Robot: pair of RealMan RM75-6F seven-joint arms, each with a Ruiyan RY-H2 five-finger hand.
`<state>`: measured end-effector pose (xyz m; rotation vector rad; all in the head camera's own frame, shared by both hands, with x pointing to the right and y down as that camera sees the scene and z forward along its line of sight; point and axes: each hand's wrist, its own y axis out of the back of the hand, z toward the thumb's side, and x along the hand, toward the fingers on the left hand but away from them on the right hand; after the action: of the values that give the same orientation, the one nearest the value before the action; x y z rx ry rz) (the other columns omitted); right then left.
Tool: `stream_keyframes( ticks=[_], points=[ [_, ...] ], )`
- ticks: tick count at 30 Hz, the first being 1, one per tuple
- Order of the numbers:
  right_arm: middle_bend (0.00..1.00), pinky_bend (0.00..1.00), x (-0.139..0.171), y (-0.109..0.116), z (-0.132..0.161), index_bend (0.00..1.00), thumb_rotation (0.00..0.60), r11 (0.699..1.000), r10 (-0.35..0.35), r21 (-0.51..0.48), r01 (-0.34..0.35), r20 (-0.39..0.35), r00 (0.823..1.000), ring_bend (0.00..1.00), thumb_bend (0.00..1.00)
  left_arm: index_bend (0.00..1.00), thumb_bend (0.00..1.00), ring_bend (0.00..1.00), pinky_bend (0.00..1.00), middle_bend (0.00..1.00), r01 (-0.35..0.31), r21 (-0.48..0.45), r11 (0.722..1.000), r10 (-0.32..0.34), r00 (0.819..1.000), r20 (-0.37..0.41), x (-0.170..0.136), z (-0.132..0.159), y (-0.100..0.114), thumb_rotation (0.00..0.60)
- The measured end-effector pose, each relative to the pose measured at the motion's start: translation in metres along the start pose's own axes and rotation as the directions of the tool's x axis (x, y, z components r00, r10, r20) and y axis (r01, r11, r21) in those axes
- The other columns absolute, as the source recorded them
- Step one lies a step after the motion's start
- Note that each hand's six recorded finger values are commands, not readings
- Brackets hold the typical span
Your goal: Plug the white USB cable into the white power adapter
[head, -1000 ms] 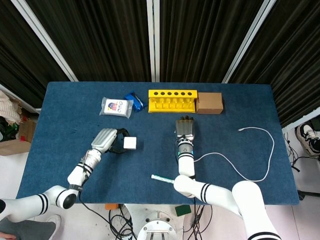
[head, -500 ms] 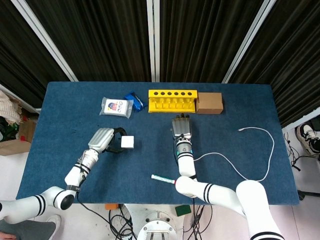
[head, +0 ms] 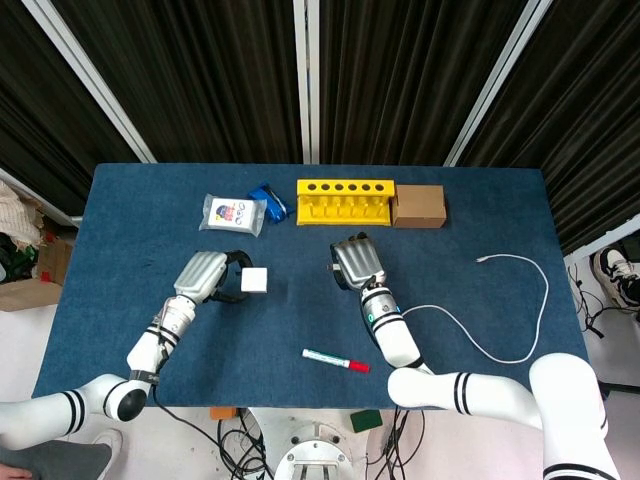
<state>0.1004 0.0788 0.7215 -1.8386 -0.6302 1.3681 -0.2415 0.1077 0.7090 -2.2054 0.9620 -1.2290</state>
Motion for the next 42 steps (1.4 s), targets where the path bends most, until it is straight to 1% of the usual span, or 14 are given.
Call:
stream_keyframes(
  ticks=[3, 9, 15, 18, 23, 29, 36, 42],
  points=[
    [0.59, 0.29, 0.004, 0.005, 0.003, 0.61, 0.6, 1.0, -0.01, 0.012, 0.011, -0.024, 1.0, 0.41, 0.93, 0.57, 0.25, 0.71, 0.89, 0.46, -0.002, 0.005, 1.0, 0.002, 1.0, -0.007, 0.0, 0.002, 0.002, 0.6],
    [0.6, 0.29, 0.013, 0.017, 0.009, 0.61, 0.6, 0.998, -0.04, 0.035, 0.042, -0.057, 0.998, 0.41, 0.93, 0.57, 0.25, 0.71, 0.89, 0.46, -0.001, -0.011, 1.0, 0.001, 1.0, -0.009, 0.003, 0.01, 0.006, 0.6],
    [0.59, 0.29, 0.021, 0.032, 0.014, 0.61, 0.6, 0.993, -0.096, 0.063, 0.1, -0.062, 0.993, 0.41, 0.92, 0.57, 0.25, 0.71, 0.89, 0.46, 0.021, -0.043, 0.999, -0.021, 1.0, -0.012, 0.012, 0.017, 0.009, 0.6],
    [0.59, 0.29, 0.023, 0.037, 0.017, 0.61, 0.6, 0.989, -0.123, 0.073, 0.127, -0.064, 0.99, 0.41, 0.92, 0.57, 0.25, 0.71, 0.89, 0.46, 0.045, -0.072, 0.996, -0.045, 0.999, -0.008, 0.017, 0.023, 0.01, 0.6],
    [0.59, 0.29, 0.026, 0.032, 0.028, 0.61, 0.6, 0.985, -0.137, 0.09, 0.145, -0.086, 0.987, 0.42, 0.91, 0.56, 0.25, 0.71, 0.89, 0.46, 0.094, -0.136, 0.986, -0.095, 0.996, 0.006, 0.024, 0.034, 0.01, 0.6],
    [0.59, 0.29, 0.028, 0.024, 0.034, 0.61, 0.6, 0.985, -0.143, 0.087, 0.151, -0.094, 0.985, 0.42, 0.91, 0.56, 0.25, 0.71, 0.89, 0.46, 0.117, -0.215, 0.97, -0.118, 0.993, 0.01, 0.031, 0.04, 0.017, 0.6],
    [0.59, 0.29, 0.026, 0.026, 0.041, 0.61, 0.6, 0.986, -0.142, 0.076, 0.149, -0.09, 0.986, 0.42, 0.91, 0.56, 0.25, 0.71, 0.89, 0.46, 0.093, -0.168, 0.981, -0.094, 0.996, 0.005, 0.034, 0.041, 0.02, 0.6],
    [0.59, 0.29, 0.022, 0.027, 0.045, 0.61, 0.6, 0.988, -0.132, 0.075, 0.138, -0.078, 0.988, 0.42, 0.91, 0.56, 0.26, 0.71, 0.89, 0.46, 0.074, -0.132, 0.988, -0.073, 0.997, 0.014, 0.034, 0.048, 0.021, 0.6]
  ],
)
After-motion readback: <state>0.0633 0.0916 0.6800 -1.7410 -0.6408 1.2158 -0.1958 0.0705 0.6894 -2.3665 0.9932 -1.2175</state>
